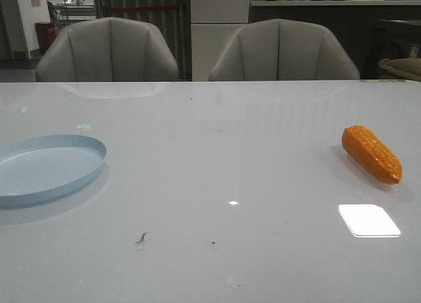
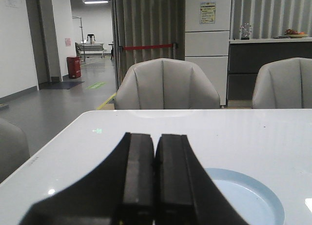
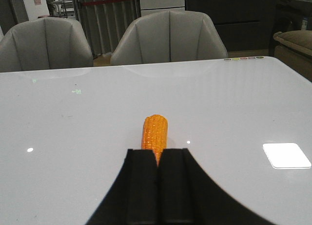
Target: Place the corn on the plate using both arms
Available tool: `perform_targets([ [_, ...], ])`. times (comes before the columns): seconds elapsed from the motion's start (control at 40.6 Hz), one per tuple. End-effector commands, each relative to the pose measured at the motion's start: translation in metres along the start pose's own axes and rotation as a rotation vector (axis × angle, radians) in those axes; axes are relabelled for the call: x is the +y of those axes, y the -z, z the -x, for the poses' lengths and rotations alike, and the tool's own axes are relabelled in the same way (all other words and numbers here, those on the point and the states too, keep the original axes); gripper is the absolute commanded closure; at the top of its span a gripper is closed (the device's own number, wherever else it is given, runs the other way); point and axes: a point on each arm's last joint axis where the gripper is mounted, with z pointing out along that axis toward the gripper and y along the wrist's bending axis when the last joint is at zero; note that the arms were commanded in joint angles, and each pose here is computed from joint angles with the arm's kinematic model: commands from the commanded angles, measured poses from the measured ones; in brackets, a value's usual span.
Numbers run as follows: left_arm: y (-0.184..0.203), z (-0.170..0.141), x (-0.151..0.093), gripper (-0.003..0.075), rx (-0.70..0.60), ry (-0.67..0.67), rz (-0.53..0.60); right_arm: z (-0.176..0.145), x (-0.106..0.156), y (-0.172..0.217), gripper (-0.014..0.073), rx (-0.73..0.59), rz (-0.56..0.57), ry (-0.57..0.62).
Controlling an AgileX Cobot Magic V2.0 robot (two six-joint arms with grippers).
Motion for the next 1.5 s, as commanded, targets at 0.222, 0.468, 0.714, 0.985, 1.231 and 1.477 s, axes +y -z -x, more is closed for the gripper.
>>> perform_targets([
  [0.222, 0.002, -0.003, 0.001, 0.0627, -0.076, 0.014, 0.012, 0.017, 0.002, 0.004, 0.0559, -0.129, 0.014, 0.000],
  [0.468, 0.002, -0.003, 0.001, 0.0627, -0.076, 0.014, 0.012, 0.017, 0.002, 0.004, 0.0559, -0.129, 0.014, 0.000],
  [0.714, 0.002, 0.000, 0.001, 0.0627, -0.104, 0.014, 0.016, 0.017, 0.002, 0.004, 0.0559, -0.133, 0.015, 0.000],
  [0.985, 0.006, 0.019, 0.003, 0.0627, -0.303, 0.014, 0.041, 0.021, 0.002, 0.004, 0.0559, -0.172, 0.018, 0.000],
  [1.231, 0.017, 0.079, 0.007, 0.0627, -0.491, 0.020, 0.051, 0.071, 0.007, 0.020, 0.0557, -0.488, 0.045, -0.001],
  [1.477, 0.029, 0.154, 0.010, 0.0627, -0.488, 0.018, 0.034, 0.156, 0.017, 0.040, 0.0557, -0.562, 0.054, 0.024],
])
